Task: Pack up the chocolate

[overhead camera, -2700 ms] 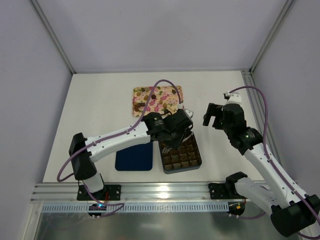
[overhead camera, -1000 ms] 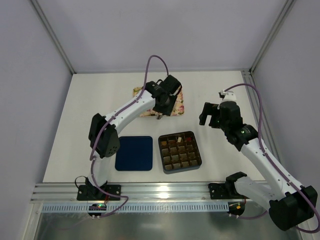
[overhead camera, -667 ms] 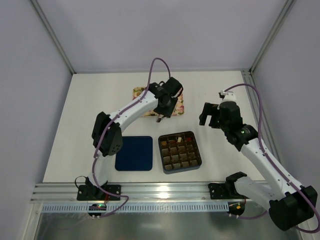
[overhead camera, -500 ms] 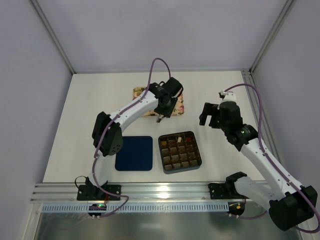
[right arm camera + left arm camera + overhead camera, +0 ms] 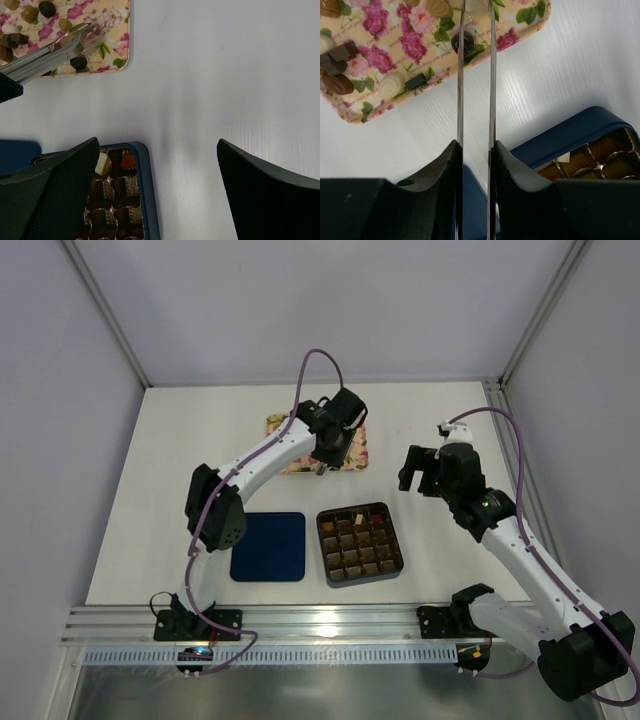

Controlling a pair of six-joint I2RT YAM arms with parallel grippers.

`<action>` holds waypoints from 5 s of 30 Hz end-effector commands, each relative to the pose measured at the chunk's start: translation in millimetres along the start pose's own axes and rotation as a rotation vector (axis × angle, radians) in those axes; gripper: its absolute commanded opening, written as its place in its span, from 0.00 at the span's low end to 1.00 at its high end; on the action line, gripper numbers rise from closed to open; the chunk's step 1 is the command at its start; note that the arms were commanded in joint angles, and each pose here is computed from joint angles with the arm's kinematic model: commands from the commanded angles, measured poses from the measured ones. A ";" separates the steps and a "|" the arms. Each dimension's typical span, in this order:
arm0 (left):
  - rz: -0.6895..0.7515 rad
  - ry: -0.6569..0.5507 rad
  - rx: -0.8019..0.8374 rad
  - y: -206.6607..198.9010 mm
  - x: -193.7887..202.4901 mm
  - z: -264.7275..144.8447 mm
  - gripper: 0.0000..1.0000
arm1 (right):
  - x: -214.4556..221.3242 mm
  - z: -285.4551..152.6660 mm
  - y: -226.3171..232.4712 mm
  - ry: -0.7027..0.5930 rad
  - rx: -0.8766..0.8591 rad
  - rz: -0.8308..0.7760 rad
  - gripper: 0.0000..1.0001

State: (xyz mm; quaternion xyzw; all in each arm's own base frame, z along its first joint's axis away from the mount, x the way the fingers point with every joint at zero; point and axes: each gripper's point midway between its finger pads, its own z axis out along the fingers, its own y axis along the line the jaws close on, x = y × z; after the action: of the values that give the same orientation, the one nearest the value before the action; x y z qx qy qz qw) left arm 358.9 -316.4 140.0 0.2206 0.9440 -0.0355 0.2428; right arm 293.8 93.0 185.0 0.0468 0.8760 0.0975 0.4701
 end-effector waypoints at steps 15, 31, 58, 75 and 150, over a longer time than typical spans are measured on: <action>-0.045 -0.113 0.035 8.6 -23.1 -57.6 0.29 | -12.2 -1.4 -0.9 -0.050 0.000 0.008 1.00; -0.071 -0.111 0.132 -2.9 54.5 -132.2 0.29 | -16.0 1.6 -0.3 -0.057 0.006 0.038 1.00; -0.013 0.001 0.304 -38.1 193.6 -188.5 0.31 | -7.3 14.4 -11.5 -0.057 0.067 0.052 1.00; 0.005 -0.012 0.263 -44.1 189.6 -165.0 0.33 | 2.4 17.9 -11.8 -0.038 0.060 0.050 1.00; -0.249 -0.077 -0.192 114.8 12.4 -35.0 0.41 | -5.9 13.5 23.9 0.001 -0.120 0.016 1.00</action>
State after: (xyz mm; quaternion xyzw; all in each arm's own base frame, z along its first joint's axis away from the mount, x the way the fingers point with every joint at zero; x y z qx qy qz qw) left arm 373.6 -201.7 151.4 0.0836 0.9615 0.0253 0.2606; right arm 300.5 114.4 172.9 0.0273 0.8810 0.1453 0.4494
